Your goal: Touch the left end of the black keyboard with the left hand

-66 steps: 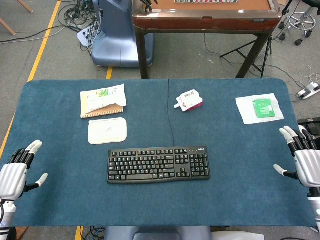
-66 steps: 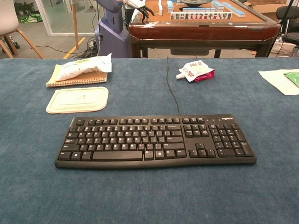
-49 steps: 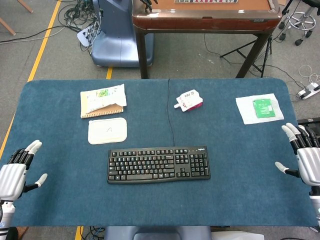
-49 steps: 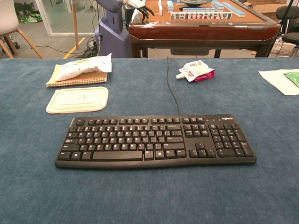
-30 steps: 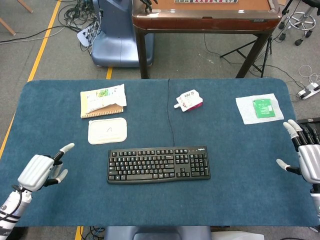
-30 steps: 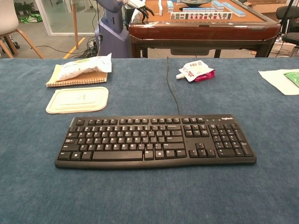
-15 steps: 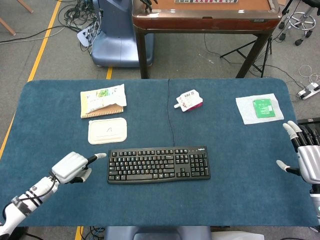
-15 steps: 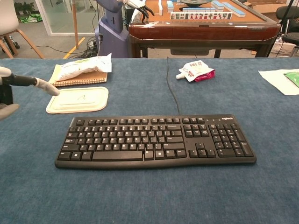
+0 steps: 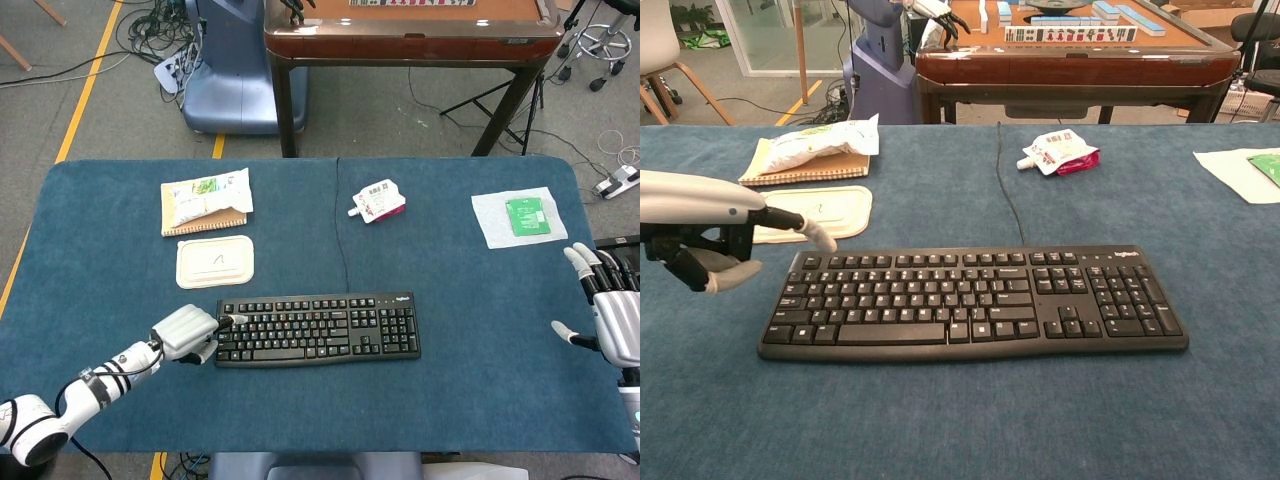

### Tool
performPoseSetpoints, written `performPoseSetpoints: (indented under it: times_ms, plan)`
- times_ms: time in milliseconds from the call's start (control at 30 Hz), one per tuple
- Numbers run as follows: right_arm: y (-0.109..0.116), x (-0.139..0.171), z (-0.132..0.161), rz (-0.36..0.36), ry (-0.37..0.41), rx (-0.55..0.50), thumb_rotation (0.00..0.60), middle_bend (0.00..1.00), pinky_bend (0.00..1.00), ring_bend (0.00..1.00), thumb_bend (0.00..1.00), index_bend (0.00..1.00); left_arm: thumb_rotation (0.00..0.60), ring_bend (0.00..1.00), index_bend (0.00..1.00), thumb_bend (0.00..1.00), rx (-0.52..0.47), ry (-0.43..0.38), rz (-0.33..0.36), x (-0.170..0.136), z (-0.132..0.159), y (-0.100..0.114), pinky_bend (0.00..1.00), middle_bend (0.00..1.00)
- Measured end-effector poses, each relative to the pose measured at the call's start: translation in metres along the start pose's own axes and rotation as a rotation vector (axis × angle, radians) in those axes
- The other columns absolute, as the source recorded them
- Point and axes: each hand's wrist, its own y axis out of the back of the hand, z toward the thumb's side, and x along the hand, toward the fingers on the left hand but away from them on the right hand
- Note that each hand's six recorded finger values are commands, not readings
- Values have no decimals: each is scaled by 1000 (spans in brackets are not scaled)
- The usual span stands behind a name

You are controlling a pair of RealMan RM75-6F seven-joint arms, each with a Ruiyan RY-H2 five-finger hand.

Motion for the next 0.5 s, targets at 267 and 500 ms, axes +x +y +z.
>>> performPoseSetpoints:
  times_ms: [267, 500]
  plan:
    - [-1, 1, -1, 1, 0, -3, 600, 34, 41, 67, 45, 0, 600, 987, 143, 619, 10, -28, -45, 24, 15, -6, 756, 999]
    - [-3, 4, -4, 3, -10, -4, 600, 34, 41, 67, 45, 0, 600, 988, 140, 619, 13, -26, -64, 39, 19, -7, 756, 999]
